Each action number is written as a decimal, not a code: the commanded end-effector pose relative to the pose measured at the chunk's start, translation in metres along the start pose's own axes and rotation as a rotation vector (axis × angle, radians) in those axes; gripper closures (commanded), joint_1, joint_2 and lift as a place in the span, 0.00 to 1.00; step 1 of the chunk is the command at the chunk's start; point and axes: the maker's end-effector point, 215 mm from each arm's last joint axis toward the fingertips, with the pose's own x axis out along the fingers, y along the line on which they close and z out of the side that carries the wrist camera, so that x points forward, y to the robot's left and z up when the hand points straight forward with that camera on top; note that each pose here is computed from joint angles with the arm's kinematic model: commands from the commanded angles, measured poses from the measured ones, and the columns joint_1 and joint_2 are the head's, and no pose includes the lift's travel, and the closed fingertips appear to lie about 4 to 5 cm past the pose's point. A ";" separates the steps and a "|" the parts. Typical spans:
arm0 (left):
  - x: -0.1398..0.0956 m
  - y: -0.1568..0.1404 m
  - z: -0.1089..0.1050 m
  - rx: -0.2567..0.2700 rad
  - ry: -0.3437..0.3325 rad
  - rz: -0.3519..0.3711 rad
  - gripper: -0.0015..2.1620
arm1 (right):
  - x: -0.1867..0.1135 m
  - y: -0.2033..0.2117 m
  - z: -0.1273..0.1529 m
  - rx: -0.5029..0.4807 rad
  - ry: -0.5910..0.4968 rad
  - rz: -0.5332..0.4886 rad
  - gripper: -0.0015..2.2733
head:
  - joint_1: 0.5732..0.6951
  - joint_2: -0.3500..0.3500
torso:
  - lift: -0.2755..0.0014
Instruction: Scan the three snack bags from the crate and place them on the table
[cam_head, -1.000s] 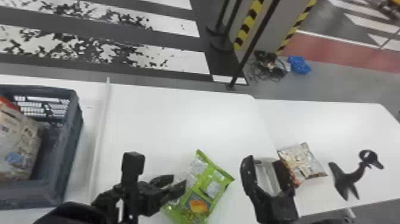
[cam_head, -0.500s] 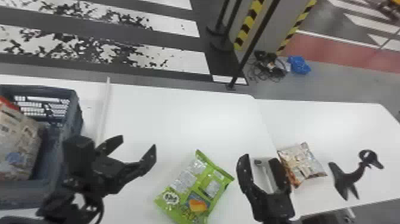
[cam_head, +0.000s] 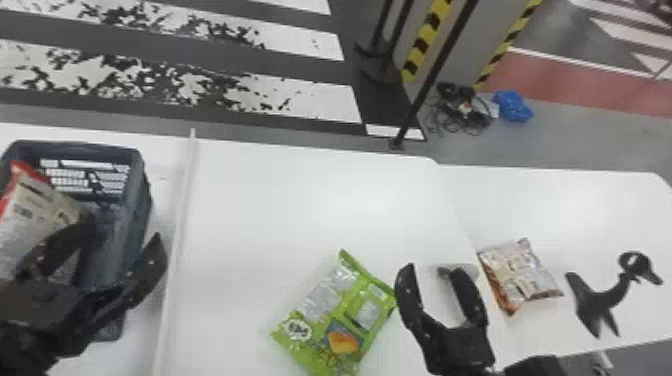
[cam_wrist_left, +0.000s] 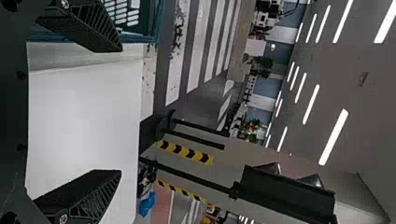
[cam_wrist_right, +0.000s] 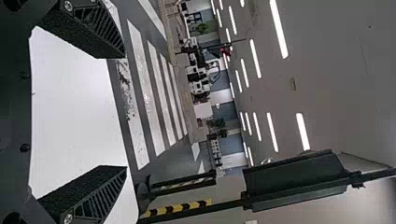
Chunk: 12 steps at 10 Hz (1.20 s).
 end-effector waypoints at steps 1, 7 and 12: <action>-0.017 0.021 0.004 0.002 -0.009 0.042 0.03 | -0.003 0.004 -0.011 -0.006 0.030 0.014 0.03 | 1.00 0.14 | 0.86; -0.066 0.094 0.006 -0.026 -0.015 0.143 0.03 | -0.051 0.061 -0.099 0.070 0.257 0.133 0.92 | 1.00 0.48 | 0.86; -0.069 0.093 -0.010 -0.047 0.008 0.120 0.03 | -0.076 0.123 -0.154 0.109 0.401 0.258 0.99 | 1.00 0.76 | 0.86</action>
